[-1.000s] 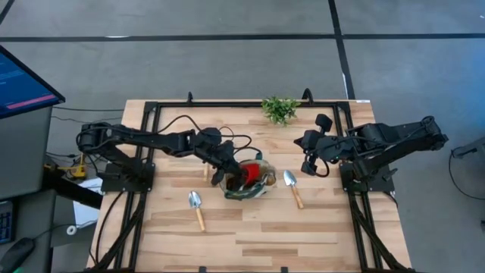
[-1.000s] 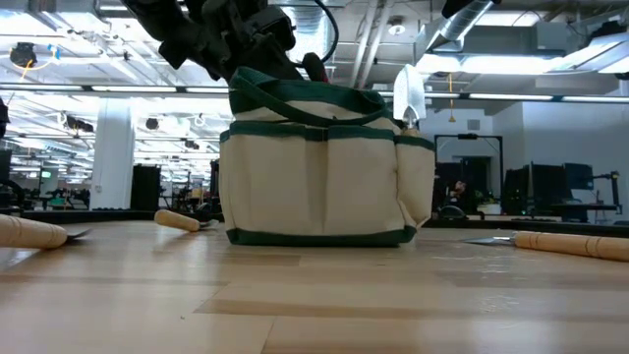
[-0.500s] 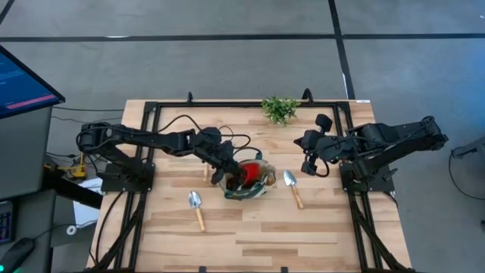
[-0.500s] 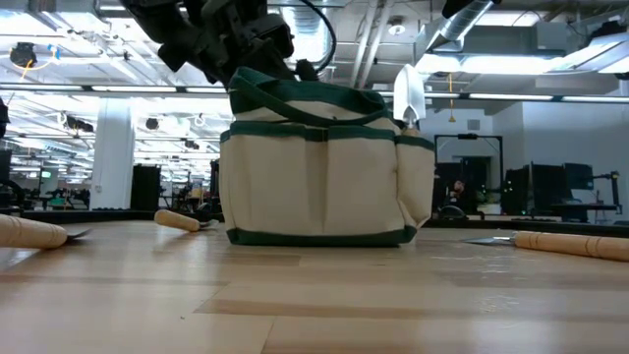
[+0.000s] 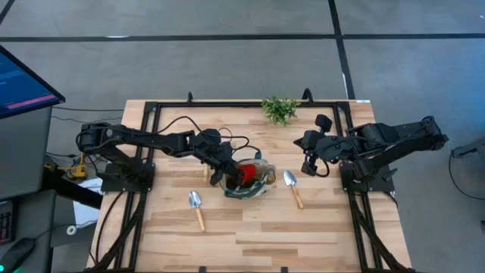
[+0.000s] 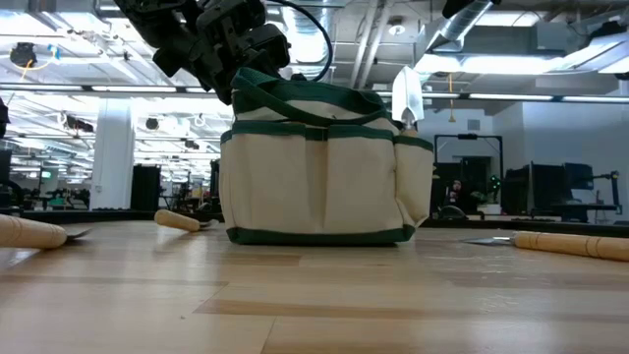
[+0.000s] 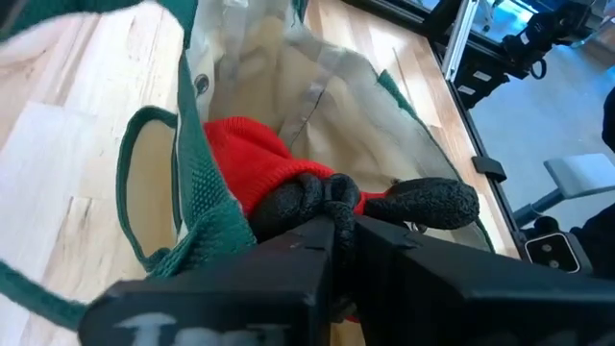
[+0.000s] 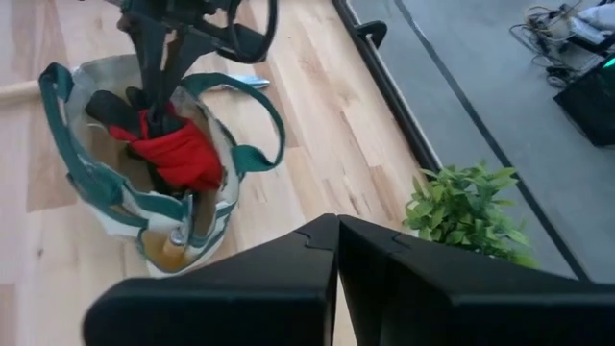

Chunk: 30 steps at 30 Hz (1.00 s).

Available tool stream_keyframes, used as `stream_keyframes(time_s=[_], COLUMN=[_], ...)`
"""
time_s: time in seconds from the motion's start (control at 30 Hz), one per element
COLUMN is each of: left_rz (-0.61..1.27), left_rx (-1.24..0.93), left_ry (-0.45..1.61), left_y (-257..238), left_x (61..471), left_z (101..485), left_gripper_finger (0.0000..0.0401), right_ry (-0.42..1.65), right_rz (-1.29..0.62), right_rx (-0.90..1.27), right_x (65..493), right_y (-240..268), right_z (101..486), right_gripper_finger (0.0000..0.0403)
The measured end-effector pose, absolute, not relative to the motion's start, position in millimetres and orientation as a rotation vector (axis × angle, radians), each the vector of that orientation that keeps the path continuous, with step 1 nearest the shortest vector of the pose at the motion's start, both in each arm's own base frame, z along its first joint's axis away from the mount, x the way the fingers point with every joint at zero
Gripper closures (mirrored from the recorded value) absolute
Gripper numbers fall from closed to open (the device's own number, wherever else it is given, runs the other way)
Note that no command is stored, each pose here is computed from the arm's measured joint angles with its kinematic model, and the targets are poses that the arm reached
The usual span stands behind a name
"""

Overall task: Pick & Place Garden tools in Gardening bag
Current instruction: Put the red gloves into the gardening bag, then put the brown trowel into the gardening bag

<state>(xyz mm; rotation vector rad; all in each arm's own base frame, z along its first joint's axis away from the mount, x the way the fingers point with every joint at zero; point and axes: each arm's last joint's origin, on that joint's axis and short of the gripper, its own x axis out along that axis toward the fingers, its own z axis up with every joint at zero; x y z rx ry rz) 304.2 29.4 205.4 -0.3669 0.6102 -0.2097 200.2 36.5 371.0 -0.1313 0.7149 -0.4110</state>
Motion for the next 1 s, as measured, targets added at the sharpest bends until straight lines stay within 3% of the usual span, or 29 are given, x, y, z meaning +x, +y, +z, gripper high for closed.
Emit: stream_keyframes(time_s=[0.63, 0.83, 1.0], left_rz=[-0.255, -0.276, -0.268], left_rx=[-0.330, -0.238, -0.132], left_ry=[0.472, 0.313, 0.168], left_y=[27, 25, 22], left_x=[304, 281, 253], left_z=[226, 270, 306], left_gripper_finger=[0.0241, 0.0237, 0.0279], right_ry=[0.741, 0.740, 0.735], right_rz=[-0.404, -0.404, -0.407], right_rx=[-0.139, -0.138, -0.129], right_x=[199, 199, 199], right_y=[36, 36, 36], right_z=[369, 369, 370], right_gripper_finger=[0.0400, 0.0400, 0.0400])
